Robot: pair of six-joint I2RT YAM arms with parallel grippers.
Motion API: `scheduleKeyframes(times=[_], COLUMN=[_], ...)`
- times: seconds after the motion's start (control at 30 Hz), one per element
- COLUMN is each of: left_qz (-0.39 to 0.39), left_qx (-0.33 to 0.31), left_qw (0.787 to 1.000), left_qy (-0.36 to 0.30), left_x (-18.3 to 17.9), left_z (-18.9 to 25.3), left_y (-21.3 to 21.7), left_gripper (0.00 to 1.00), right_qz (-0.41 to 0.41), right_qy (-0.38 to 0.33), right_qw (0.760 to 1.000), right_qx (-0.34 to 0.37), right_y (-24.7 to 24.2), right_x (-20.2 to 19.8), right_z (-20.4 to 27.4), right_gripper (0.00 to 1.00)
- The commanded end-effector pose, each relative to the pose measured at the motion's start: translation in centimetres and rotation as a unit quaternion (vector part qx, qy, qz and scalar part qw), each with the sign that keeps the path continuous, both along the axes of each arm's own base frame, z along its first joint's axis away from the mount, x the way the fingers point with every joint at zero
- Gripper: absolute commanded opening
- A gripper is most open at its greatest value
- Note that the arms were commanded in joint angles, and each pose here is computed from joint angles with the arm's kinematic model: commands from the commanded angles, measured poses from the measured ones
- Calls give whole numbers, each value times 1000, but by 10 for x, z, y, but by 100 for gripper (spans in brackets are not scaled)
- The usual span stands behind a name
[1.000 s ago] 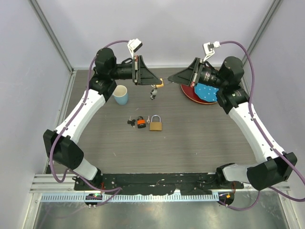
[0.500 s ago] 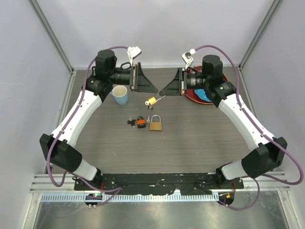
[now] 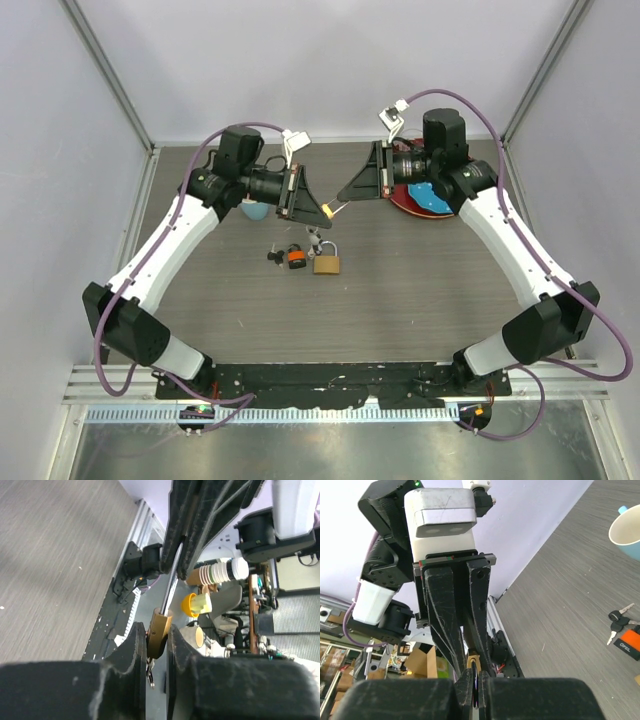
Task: Lock with the key
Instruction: Lock the lock.
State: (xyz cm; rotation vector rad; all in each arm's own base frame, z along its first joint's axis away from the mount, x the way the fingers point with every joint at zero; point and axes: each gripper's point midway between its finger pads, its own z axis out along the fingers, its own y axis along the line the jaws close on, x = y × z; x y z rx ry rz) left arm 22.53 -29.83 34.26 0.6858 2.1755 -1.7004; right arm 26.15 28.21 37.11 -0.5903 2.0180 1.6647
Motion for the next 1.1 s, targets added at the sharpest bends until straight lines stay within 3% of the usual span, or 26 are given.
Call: scheduleKeyframes(times=[0.0, 0.1, 0.2, 0.23, 0.3, 0.33, 0.43, 0.63, 0.77, 1.07], left_qz=[-6, 4, 28, 38, 60, 69, 97, 159, 220, 207], left_qx=[-26, -30, -28, -28, -36, -37, -56, -130, -215, -239], left_qw=[999, 999, 998, 998, 996, 995, 991, 975, 948, 946], left_qy=[-26, -29, -38, -45, -57, -59, -71, -80, -76, -66], left_x=[-6, 0, 10, 12, 21, 24, 34, 52, 69, 60], left_z=[17, 20, 22, 24, 30, 31, 44, 81, 103, 107], left_y=[-3, -6, -8, -8, -9, -10, -13, -16, -16, -44], left_gripper=[0, 0, 0, 0, 0, 0, 0, 0, 0, 0], right_qz=[-1, -20, -51, -67, -104, -125, -184, -208, -205, -190], right_qy=[-38, -40, -56, -62, -77, -78, -58, -52, -35, -24], right_qw=[999, 999, 997, 996, 992, 989, 981, 968, 959, 961], right_qx=[11, 7, 6, 4, 2, 2, 14, 132, 192, 197], right_y=[0, -1, -7, -12, -21, -28, -49, -63, -62, -43], right_x=[4, 9, 17, 22, 29, 35, 49, 50, 50, 53], right_z=[19, 22, 31, 33, 41, 44, 53, 78, 84, 88], right_gripper=[2, 2, 12, 30, 47, 61, 70, 74, 74, 72])
